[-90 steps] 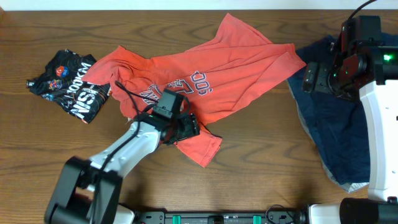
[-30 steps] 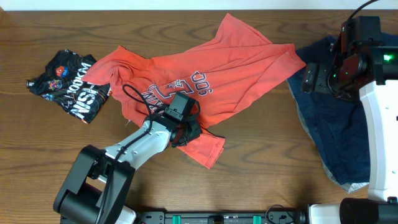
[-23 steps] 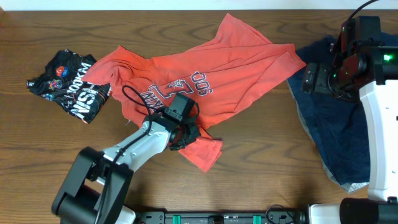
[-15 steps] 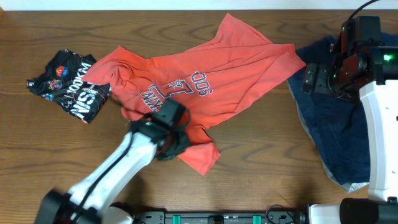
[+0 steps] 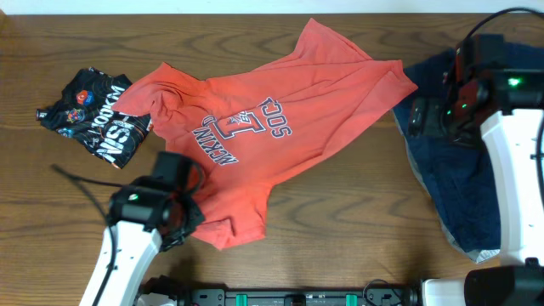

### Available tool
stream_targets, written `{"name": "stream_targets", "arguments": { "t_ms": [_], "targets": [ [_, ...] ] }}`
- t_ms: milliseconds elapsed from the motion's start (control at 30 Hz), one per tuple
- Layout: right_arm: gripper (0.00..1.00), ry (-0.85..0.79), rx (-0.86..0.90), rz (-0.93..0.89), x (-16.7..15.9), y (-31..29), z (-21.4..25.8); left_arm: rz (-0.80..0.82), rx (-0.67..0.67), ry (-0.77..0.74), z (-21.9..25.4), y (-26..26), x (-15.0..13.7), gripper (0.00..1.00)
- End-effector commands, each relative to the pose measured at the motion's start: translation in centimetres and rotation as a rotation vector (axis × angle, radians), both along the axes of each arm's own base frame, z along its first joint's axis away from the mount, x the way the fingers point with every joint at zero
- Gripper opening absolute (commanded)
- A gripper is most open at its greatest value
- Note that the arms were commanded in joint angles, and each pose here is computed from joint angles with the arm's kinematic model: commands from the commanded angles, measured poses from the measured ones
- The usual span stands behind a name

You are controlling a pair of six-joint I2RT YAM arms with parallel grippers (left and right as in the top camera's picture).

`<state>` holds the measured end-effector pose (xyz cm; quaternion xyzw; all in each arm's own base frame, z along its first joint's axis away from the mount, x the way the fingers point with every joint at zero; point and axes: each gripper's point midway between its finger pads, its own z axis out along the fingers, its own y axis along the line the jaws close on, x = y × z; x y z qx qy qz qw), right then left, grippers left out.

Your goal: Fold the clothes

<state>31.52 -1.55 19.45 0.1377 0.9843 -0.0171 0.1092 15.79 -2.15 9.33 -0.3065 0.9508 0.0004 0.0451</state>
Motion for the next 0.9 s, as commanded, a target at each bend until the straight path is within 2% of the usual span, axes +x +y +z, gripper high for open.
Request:
{"name": "stream_targets", "arguments": {
  "t_ms": [0,33,67,200,400,867],
  "targets": [
    [0.64,0.032,0.001,-0.036,-0.2,-0.8,-3.1,0.061,0.061,-0.04,0.6,2.5,0.0,0.06],
    [0.26,0.014,-0.002,-0.031,0.3,-0.9,-4.2,0.096,0.066,-0.05,0.8,3.1,0.0,0.06],
    [0.03,-0.002,-0.005,-0.021,0.7,-1.1,-5.0,0.122,0.066,-0.057,0.9,3.5,0.0,0.06],
    [0.01,-0.114,-0.011,0.064,3.5,-1.0,-7.5,0.209,0.065,-0.1,1.1,4.9,0.7,0.06],
    [0.01,-0.274,0.044,0.171,7.4,0.6,-10.5,0.223,0.06,-0.148,1.3,5.1,1.9,0.06],
    [0.01,-0.362,0.028,0.173,13.5,0.2,-19.9,0.223,0.06,-0.146,1.3,5.1,1.9,0.06]
  ]
}}
